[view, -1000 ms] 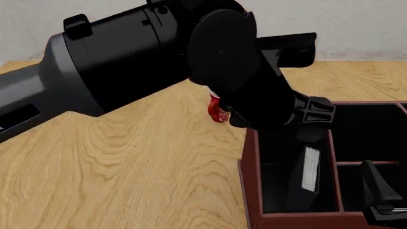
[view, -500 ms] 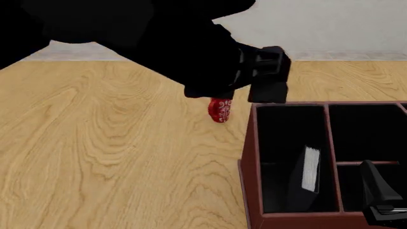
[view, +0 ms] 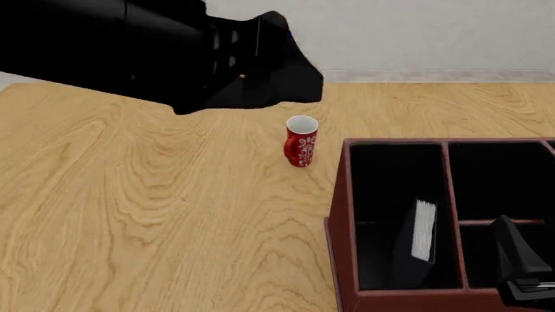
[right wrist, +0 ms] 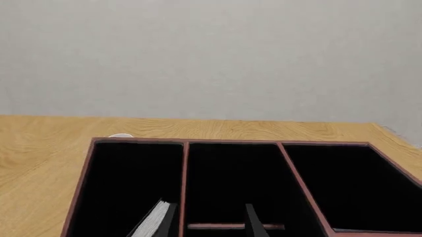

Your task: Pick up the book and place it in the left compartment of the caddy.

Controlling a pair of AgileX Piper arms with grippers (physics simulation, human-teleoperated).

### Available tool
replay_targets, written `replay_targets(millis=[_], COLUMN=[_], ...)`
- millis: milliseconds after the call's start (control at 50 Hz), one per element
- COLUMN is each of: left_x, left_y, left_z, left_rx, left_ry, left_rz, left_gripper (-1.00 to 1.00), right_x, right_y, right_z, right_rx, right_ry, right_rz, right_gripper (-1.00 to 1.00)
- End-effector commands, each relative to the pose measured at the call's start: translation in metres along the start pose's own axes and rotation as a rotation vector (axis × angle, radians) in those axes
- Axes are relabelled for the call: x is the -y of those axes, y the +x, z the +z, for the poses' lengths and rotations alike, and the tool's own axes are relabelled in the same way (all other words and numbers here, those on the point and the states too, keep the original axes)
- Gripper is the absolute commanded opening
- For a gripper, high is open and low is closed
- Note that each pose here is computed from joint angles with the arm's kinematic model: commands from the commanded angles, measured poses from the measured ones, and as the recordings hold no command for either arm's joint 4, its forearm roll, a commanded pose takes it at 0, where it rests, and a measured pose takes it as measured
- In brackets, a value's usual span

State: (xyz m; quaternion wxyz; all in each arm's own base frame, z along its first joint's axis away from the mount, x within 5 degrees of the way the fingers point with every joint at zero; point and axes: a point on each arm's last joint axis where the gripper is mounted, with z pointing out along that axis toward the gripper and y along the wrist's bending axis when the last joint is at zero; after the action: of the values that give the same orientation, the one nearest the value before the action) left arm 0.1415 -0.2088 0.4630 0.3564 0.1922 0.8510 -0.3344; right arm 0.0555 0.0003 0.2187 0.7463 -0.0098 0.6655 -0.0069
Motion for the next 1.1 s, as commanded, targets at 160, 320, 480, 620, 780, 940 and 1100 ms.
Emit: replay_targets(millis=[160, 320, 480, 620, 780, 940, 1100], left_x=[-0.019, -0.025, -0.033, -0.04, -0.044, -0.05, -0.057], left_y=[0.017, 0.026, 0.027, 0.034, 0.037, 0.047, 0.059], left_z=[-0.034, -0.042, -0.066, -0.084, -0.108, -0.125, -0.136], left_rx=[0.078, 0.096, 0.154, 0.201, 0.261, 0.3, 0.327], left_ry=[0.006, 0.011, 0.002, -0.002, -0.011, -0.013, -0.027], left_rz=[0.015, 0.0, 0.002, -0.007, -0.003, -0.021, -0.046], left_gripper=[1.0, 1.0, 1.0, 1.0, 1.0, 1.0, 1.0], right_x=[0.0, 0.001, 0.0, 0.0, 0.0, 0.0, 0.0], right_y=[-0.02, -0.032, -0.041, -0.051, -0.06, -0.074, -0.082], right_z=[-0.002, -0.003, -0.005, -0.007, -0.009, -0.013, -0.016], right_rx=[0.117, 0.19, 0.236, 0.291, 0.337, 0.417, 0.472], right_ry=[0.001, 0.002, -0.01, -0.018, -0.026, -0.044, -0.054], right_rz=[-0.01, -0.002, -0.008, -0.003, 0.004, 0.003, -0.008], right_gripper=[1.0, 1.0, 1.0, 1.0, 1.0, 1.0, 1.0])
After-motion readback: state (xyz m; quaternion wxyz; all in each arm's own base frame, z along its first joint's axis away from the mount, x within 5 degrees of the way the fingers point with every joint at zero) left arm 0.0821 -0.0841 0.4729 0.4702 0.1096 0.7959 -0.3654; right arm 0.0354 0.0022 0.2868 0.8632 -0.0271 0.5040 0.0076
